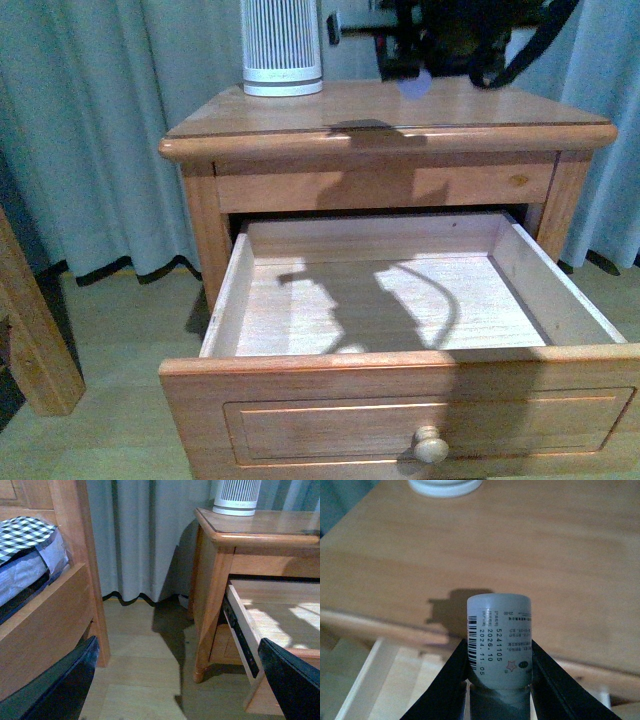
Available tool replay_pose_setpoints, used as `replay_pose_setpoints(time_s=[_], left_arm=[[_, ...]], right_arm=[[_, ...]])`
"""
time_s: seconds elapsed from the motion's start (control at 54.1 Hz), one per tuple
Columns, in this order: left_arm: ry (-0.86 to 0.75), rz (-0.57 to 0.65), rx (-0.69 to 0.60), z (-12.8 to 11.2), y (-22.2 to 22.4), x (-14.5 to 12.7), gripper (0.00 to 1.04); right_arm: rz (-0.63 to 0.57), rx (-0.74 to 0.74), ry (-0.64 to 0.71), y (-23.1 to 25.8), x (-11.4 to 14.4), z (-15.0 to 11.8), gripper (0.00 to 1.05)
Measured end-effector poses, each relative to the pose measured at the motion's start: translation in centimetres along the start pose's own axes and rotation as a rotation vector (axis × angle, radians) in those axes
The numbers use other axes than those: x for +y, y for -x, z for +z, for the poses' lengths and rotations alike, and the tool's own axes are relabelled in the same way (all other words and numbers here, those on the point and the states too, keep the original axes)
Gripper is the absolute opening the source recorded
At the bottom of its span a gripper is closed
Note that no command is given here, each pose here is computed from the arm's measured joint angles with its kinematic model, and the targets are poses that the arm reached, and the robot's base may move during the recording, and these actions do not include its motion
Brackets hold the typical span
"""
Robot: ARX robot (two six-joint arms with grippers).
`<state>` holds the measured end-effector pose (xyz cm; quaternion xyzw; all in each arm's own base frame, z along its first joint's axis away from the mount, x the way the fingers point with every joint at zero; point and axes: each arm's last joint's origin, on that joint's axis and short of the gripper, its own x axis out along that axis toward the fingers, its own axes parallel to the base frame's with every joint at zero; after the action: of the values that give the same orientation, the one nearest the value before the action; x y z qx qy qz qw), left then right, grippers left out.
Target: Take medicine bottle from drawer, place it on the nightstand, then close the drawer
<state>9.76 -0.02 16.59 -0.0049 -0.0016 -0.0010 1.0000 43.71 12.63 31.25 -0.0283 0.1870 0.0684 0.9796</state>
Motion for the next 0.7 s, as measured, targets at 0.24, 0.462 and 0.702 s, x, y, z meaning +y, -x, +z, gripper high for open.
replay_pose_setpoints(time_s=[0.24, 0.462, 0.702], left_arm=[[0.0, 0.0, 0.0, 0.0, 0.0, 0.0, 0.98], [0.0, 0.0, 0.0, 0.0, 0.0, 0.0, 0.98], [0.0, 0.0, 0.0, 0.0, 0.0, 0.0, 0.98]], right_arm=[[-0.091, -0.026, 0.057, -5.2, -2.0, 3.0, 0.3], [-0.101, -0.006, 0.082, -9.3, -1.7, 2.6, 0.3], [-0.11, -0.046, 0.109, -10.1, -1.0, 2.5, 0.55]])
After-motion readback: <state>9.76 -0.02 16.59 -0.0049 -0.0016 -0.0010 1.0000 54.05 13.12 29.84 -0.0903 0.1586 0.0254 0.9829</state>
